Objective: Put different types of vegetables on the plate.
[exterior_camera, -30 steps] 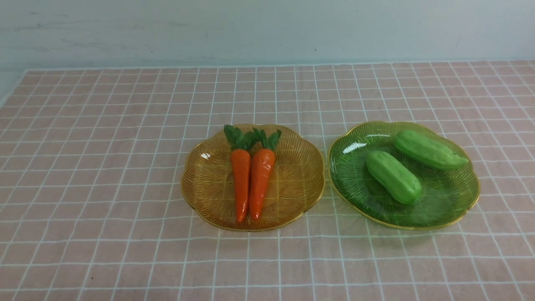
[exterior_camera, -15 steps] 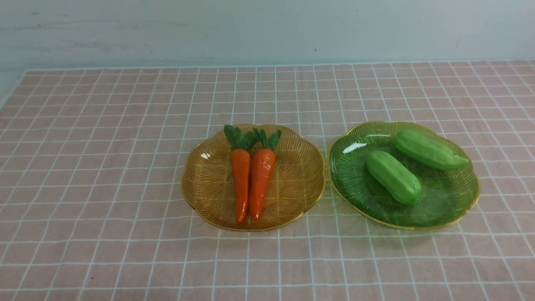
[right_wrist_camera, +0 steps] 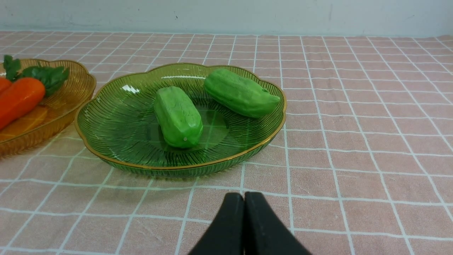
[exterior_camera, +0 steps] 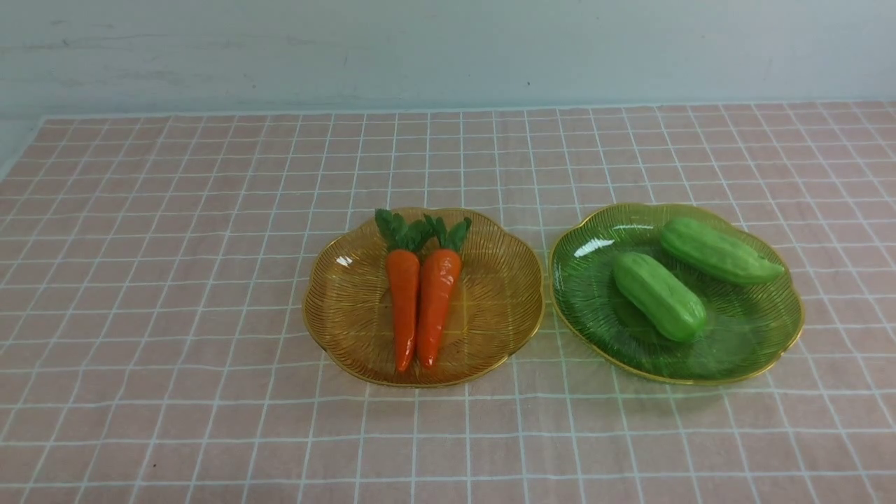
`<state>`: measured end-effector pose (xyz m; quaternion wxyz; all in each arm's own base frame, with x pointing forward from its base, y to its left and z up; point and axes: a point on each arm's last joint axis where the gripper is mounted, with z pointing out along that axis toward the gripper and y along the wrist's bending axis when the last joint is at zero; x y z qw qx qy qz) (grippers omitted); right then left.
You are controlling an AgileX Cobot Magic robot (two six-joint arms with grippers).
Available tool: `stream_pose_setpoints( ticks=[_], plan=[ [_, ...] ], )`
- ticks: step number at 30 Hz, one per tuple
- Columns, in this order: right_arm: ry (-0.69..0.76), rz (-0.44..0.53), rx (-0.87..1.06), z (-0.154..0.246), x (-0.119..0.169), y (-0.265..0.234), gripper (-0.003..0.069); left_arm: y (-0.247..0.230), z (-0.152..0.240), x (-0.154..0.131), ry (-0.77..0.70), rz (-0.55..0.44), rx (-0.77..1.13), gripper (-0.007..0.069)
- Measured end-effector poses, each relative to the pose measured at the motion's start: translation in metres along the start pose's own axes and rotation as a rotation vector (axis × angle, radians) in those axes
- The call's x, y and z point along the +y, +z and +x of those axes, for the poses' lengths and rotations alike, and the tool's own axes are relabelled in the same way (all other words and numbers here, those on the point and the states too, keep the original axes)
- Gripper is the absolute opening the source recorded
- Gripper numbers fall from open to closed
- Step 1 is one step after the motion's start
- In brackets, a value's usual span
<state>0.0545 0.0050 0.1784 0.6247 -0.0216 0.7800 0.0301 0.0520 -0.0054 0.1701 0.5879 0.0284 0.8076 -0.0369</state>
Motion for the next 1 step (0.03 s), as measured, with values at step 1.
stream_pose_setpoints(
  ticks=[1],
  plan=[
    [0.0, 0.0, 0.0, 0.0, 0.0, 0.0, -0.0015, 0.0, 0.0, 0.0, 0.0, 0.0, 0.0, -0.0003]
  ],
)
